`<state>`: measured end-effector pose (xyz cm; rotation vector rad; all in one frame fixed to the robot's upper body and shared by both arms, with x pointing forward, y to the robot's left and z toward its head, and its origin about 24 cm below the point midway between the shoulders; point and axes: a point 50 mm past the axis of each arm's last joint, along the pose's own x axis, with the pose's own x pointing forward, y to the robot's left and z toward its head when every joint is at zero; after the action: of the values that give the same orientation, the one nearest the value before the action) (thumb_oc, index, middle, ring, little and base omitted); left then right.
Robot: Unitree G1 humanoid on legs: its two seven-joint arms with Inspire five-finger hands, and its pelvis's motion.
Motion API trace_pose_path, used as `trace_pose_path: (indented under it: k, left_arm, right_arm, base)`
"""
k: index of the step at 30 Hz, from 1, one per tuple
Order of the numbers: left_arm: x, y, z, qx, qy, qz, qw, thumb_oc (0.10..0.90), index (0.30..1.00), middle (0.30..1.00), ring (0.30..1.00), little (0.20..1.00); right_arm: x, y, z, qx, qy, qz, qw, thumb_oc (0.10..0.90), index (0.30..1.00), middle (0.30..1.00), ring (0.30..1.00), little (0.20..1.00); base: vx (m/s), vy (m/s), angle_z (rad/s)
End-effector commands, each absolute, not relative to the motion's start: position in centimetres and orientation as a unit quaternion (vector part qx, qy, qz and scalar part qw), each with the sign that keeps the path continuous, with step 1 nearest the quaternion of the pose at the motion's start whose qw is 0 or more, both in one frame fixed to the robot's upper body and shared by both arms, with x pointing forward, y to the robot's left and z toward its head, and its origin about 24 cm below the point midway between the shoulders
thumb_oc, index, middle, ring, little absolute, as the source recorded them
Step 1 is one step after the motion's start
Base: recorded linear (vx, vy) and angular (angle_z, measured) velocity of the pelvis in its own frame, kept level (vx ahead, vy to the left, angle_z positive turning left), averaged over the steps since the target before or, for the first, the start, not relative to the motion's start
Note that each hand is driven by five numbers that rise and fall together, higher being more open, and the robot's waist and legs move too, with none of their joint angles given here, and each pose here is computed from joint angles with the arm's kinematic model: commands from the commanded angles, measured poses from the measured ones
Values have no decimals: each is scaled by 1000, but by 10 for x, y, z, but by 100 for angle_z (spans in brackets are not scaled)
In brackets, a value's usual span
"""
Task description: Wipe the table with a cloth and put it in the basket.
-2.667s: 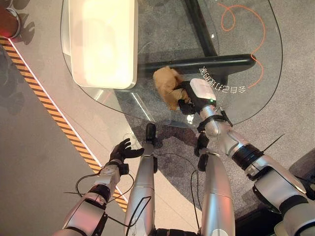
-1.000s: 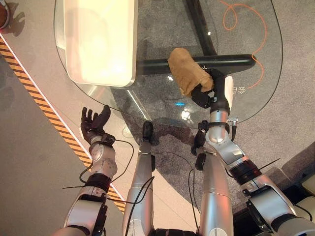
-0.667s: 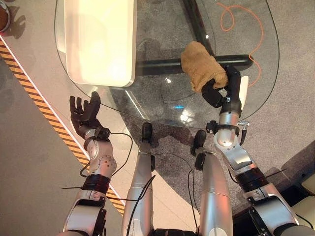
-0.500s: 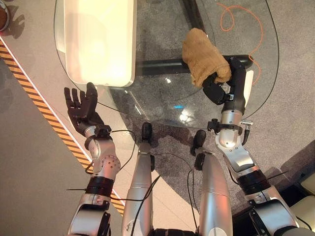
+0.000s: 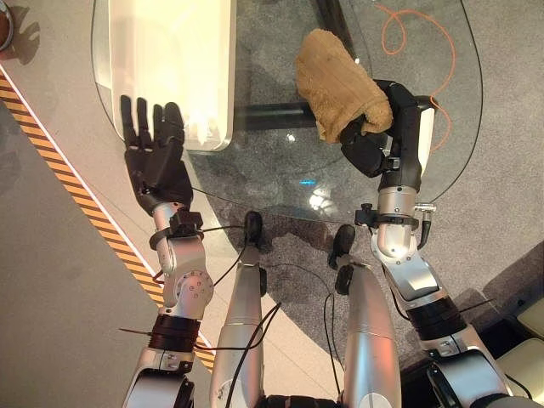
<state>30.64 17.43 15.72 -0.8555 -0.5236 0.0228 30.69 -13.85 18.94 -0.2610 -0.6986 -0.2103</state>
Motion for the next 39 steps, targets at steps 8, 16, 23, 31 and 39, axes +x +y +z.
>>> trace_pose_path:
  k: [8,16,23,31,39]
  left_arm:
    - [298,149,208,-414,-290,-219,835,800,900,900,900,900]
    - [300,112,222,-451,-254,-330,789,800,900,900,900,900]
    - [299,94,231,-479,-242,-372,757,800,900,900,900,900]
    - [301,83,239,-515,-242,-397,721,800,900,900,900,900]
    - [299,87,250,-513,-292,-409,696,800,900,900,900,900]
  right_arm:
    - [242,-114,280,-24,-613,15,790,100,300,300,300,200]
    - [240,-100,290,-23,-630,64,774,100,300,300,300,200]
    - [239,-92,293,-22,-631,84,771,100,300,300,300,200]
    - [239,-83,295,-21,-631,102,769,100,300,300,300,200]
    - [241,-80,294,-25,-624,101,775,100,300,300,300,200]
  base:
    - [0,0,0]
    - [-1,3,0]
    - [-1,3,0]
    - [0,0,0]
    - [0,0,0]
